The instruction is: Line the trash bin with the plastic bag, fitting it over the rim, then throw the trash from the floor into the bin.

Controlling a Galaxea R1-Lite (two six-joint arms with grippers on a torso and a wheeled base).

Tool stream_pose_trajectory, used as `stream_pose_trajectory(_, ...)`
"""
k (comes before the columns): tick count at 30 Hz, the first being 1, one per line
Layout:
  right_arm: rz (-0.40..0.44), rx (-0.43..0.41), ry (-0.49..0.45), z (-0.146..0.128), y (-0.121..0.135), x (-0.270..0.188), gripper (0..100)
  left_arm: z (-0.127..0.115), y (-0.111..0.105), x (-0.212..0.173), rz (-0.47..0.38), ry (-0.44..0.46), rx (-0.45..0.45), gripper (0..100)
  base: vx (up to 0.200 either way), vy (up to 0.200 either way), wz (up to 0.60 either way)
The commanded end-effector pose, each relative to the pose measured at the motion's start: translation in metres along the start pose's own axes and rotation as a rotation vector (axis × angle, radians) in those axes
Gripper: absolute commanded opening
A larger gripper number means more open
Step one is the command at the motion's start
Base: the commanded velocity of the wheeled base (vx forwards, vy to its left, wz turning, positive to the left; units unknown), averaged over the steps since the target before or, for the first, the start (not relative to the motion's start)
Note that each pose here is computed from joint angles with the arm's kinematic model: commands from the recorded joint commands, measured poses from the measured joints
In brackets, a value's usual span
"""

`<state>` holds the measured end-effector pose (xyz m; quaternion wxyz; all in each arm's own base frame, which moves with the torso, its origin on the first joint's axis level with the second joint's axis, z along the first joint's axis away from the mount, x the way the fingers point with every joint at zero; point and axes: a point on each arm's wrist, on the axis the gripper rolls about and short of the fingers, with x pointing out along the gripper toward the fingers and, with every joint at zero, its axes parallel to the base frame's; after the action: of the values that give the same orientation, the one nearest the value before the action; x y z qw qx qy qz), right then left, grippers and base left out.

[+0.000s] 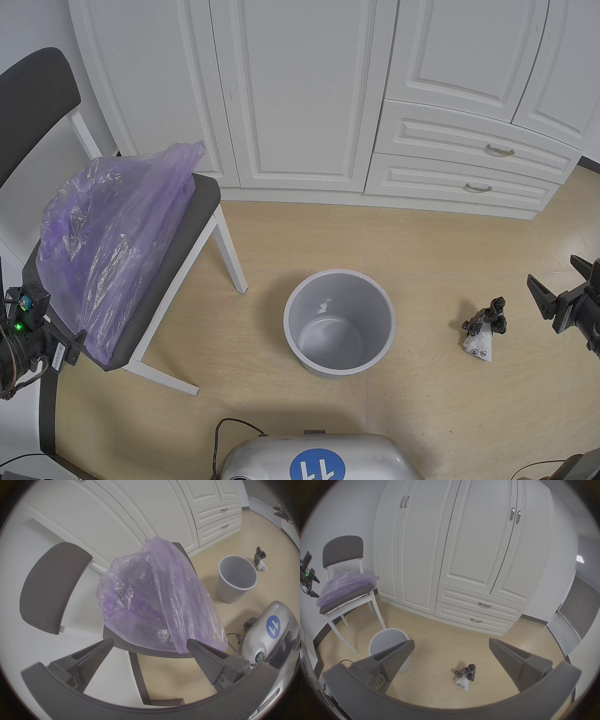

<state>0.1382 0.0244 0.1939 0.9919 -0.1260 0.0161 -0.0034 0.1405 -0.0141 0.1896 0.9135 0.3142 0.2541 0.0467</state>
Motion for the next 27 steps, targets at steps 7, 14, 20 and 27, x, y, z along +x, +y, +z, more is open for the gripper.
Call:
stream_pose_trajectory(7,0.007,-0.010,0.048,-0.006,0.003,0.011,100,0.002,-0.004,0.013,-0.009,0.040,0.016,100,0.000,0.000,0.00)
stream_pose_trajectory(14,-0.027,-0.008,0.049,-0.005,-0.002,0.012,100,0.036,0.007,-0.007,0.062,-0.102,0.072,100,0.000,0.000,0.00)
stream_pose_trajectory(20,-0.039,-0.007,0.052,-0.005,-0.004,0.012,100,0.055,-0.006,-0.010,-0.012,-0.166,0.121,100,0.000,0.000,0.00)
stream_pose_trajectory(27,-0.039,-0.022,0.057,-0.007,-0.004,0.012,100,0.053,-0.026,0.001,-0.080,-0.131,0.185,100,0.000,0.000,0.00)
